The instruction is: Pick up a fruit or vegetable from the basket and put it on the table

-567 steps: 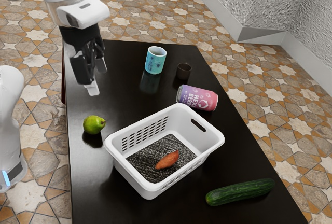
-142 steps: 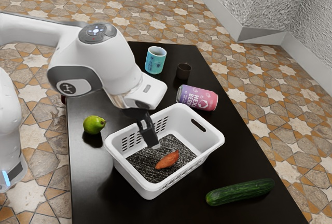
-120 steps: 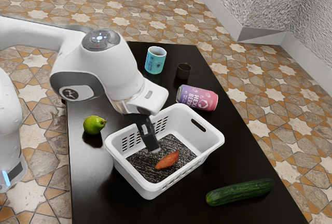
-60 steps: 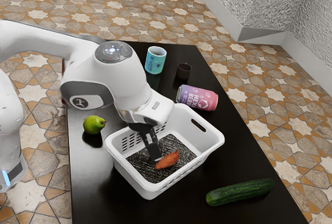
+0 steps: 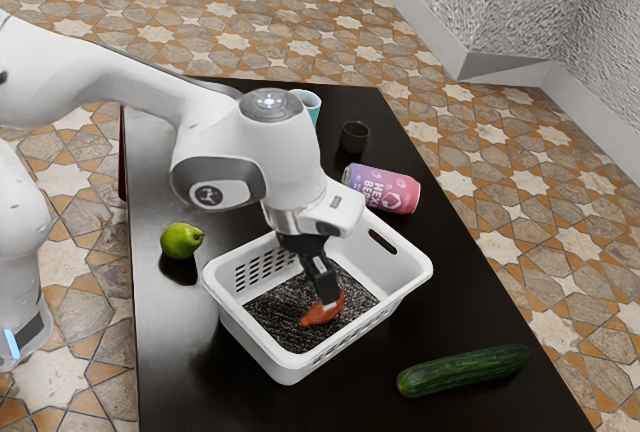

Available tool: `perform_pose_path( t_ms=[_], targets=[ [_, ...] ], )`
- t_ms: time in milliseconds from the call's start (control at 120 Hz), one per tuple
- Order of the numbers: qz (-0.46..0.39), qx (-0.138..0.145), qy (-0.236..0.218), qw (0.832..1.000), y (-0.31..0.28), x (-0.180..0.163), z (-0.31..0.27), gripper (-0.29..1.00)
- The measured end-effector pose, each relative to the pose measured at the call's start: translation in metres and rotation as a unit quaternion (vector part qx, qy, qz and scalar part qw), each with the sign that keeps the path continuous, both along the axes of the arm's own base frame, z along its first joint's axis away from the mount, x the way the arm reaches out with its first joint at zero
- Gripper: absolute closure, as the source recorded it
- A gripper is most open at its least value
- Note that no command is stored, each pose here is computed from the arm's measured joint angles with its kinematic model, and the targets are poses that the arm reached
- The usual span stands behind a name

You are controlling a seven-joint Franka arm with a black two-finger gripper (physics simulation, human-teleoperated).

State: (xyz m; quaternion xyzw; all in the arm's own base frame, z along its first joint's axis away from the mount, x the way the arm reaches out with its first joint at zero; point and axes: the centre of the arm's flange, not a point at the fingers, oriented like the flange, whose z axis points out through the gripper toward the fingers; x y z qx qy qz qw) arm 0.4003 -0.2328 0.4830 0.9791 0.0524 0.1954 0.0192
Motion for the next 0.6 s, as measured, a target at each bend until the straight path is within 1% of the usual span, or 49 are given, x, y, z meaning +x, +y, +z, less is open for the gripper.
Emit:
perform_pose_path(
  t_ms=[392, 600],
  targets=[
    [0.004, -0.019, 0.019, 1.000, 0.009, 0.015, -0.018, 0.01],
    [0.013, -0.032, 0.030, 0.999, 0.021, 0.028, -0.032, 0.01]
  ],
)
